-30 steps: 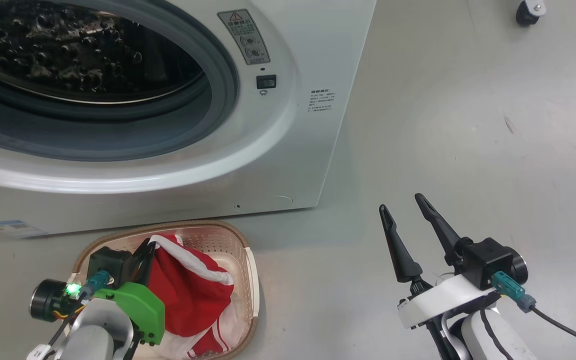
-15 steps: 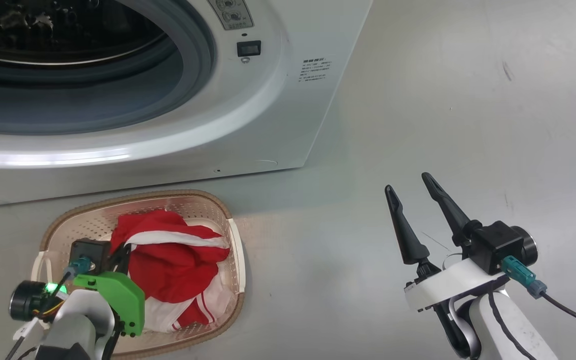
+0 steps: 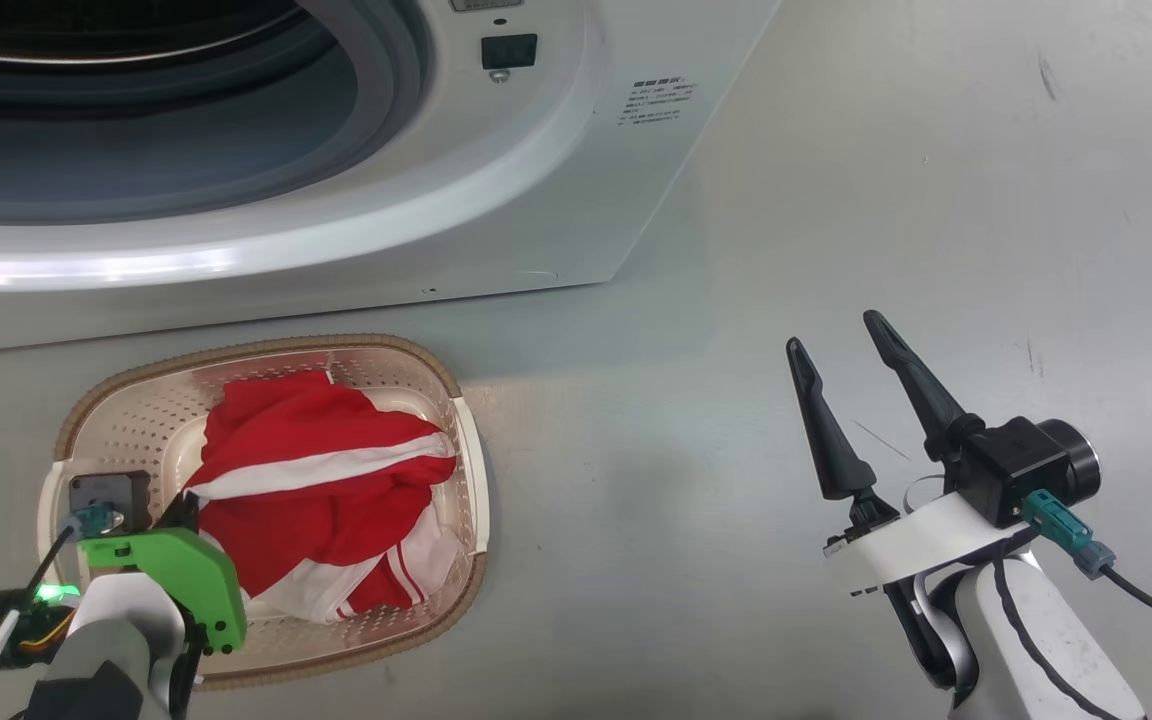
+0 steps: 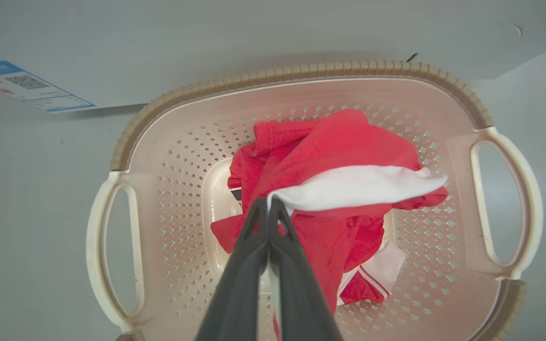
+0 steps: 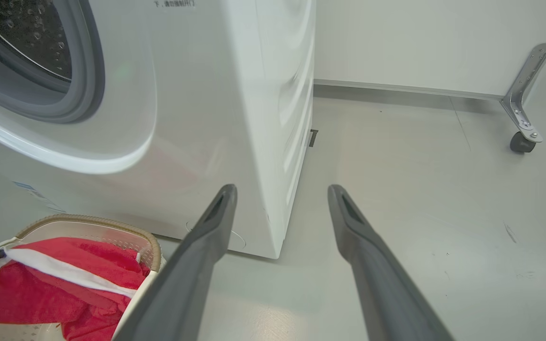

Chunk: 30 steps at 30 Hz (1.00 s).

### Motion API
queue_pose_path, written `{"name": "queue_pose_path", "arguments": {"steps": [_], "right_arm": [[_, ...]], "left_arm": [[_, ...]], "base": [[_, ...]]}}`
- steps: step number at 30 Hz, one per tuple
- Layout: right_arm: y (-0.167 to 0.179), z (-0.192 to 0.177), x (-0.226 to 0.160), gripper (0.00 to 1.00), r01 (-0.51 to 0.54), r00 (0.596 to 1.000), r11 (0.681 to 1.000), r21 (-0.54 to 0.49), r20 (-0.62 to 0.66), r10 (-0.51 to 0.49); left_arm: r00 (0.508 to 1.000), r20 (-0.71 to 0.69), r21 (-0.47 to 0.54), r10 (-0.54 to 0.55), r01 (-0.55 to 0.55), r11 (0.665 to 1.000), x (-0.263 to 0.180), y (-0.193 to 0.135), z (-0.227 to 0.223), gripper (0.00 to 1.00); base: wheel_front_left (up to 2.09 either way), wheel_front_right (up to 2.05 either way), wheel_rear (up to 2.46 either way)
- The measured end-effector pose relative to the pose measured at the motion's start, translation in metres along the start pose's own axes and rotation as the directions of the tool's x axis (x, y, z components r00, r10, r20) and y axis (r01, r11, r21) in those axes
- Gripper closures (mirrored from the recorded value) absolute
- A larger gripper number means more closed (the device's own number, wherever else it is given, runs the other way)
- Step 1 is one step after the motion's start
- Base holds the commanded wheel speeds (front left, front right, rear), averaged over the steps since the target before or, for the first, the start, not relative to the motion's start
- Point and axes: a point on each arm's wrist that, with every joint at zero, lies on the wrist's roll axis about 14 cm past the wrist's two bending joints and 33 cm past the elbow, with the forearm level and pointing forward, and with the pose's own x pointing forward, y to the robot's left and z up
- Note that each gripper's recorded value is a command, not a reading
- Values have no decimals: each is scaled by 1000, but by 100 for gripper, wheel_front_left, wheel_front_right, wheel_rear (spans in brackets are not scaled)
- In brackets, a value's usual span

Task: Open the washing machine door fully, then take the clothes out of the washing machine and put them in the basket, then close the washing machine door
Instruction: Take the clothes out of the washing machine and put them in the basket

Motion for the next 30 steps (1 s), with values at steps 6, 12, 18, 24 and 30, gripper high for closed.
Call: {"name": "queue_pose_path", "arguments": {"steps": [6,12,18,24,30], "right_arm": [[0,-4,6,0,-7,1000,1000,-4,-7,7],[2,-5,6,0,-11,1000,1000,-2,-10,11],[4,-3,5,0,-16,1000,1000,-2,-6,16],[8,2,2,0,-22,1000,1000,-4,4,22],[12,14,-3,0,-28,999,1000,0,33,28]], "left_arm": [[997,-63,-22,43,-45,999,1,12,-22,100],[999,-31,-22,40,-41,999,6,10,-10,53],[998,-41,-19,37,-38,999,2,7,-15,0],[999,30,-7,23,-23,1000,-6,2,0,0],[981,194,3,-20,19,1000,-19,-10,36,0]], "base": [[0,0,0],[0,0,0],[0,0,0],[0,0,0],[0,0,0]]}}
